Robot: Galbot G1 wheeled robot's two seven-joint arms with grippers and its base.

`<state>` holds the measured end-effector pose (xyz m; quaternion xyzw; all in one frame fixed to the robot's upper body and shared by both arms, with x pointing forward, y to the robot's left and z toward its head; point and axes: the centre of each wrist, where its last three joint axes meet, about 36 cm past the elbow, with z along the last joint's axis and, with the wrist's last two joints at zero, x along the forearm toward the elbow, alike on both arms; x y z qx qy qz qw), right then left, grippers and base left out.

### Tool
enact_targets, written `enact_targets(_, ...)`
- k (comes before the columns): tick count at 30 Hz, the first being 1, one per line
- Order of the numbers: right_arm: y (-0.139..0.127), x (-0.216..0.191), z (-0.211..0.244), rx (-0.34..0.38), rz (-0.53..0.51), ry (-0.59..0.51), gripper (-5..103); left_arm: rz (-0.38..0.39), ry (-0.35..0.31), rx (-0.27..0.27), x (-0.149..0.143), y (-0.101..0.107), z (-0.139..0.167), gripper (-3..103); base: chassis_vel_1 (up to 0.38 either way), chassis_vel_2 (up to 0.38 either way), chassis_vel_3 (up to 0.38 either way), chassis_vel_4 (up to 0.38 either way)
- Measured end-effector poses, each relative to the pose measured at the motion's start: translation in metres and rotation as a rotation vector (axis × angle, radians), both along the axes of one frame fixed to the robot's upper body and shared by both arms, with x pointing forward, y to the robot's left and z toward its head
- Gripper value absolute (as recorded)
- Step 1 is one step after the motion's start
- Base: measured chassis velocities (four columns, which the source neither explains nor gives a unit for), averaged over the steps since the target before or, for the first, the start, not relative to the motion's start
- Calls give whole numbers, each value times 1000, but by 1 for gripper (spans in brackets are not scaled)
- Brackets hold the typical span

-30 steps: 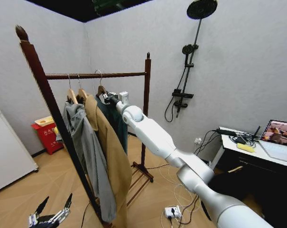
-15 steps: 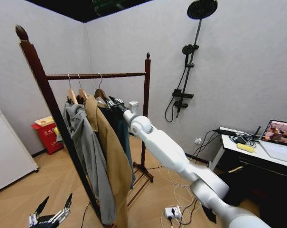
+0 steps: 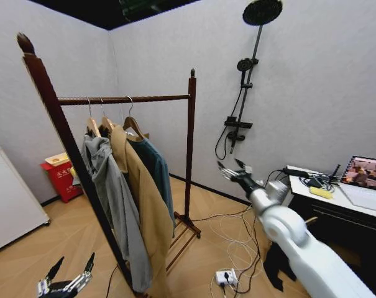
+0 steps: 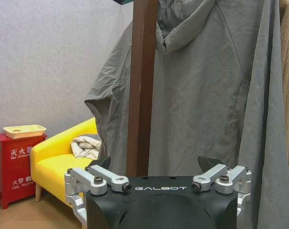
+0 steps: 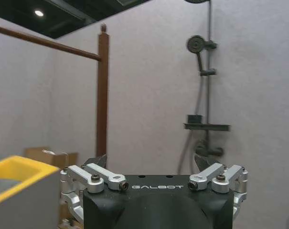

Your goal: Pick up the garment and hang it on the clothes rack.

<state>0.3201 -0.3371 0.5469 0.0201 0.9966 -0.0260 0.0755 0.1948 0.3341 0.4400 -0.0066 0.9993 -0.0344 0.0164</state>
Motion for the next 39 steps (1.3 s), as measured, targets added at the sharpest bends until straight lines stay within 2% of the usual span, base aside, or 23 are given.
enact_targets(1,0,0,0,0,0,0,100,0,0,0,0,0,0,100,0,0,0,0)
enact_targets(2,-7,-23,-21,-10,-41,23,100,0,0,0,0,0,0,100,0,0,0,0)
enact_targets(3,-7,-23,-21,-10,-41,23,100,0,0,0,0,0,0,100,0,0,0,0)
enact_targets(4,-8,-49,-46,0,-89,43,100,0,0,0,0,0,0,100,0,0,0,0)
enact_targets(5,-8,-49,-46,0,-89,43,100,0,0,0,0,0,0,100,0,0,0,0)
enact_targets(6,-7,-66,-58,14,-115,56,100,0,0,0,0,0,0,100,0,0,0,0)
enact_targets(8,6,-96,-71,29,-138,77,100,0,0,0,0,0,0,100,0,0,0,0)
enact_targets(12,22,-111,-86,22,-121,101,100,0,0,0,0,0,0,100,0,0,0,0)
enact_targets(15,27,-114,-88,32,-114,110,100,0,0,0,0,0,0,100,0,0,0,0)
enact_targets(19,48,-117,-81,91,-98,140,100,0,0,0,0,0,0,100,0,0,0,0)
enact_targets(25,65,-118,-85,128,-57,177,100,0,0,0,0,0,0,100,0,0,0,0)
enact_targets(31,72,-118,-90,103,-31,175,100,0,0,0,0,0,0,100,0,0,0,0)
enact_targets(33,72,-118,-90,75,-4,169,100,0,0,0,0,0,0,100,0,0,0,0)
enact_targets(39,73,-117,-90,64,5,155,100,0,0,0,0,0,0,100,0,0,0,0)
